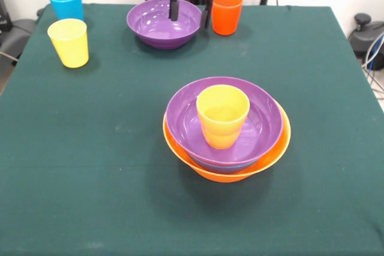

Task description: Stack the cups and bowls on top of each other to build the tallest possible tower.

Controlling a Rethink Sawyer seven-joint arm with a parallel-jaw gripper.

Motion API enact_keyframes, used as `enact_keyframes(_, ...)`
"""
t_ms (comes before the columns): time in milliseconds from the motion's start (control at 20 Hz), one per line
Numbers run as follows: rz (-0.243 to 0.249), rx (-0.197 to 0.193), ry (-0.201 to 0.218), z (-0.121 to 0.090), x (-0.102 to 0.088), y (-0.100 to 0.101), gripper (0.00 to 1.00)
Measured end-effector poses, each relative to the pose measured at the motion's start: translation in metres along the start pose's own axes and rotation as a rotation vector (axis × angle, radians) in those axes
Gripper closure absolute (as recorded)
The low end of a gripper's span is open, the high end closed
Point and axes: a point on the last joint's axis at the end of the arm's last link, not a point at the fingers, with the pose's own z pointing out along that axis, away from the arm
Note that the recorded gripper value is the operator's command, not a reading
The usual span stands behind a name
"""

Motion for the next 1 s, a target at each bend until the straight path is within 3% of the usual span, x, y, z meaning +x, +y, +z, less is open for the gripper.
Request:
enact_keyframes(400, -0.041, -0.004, -0.028, -0.014, 0.026, 0.014, 0.00)
enact_keyframes(1000, -0.018, -0.025, -0.040, -0.018, 0.054, 0.002, 0.00)
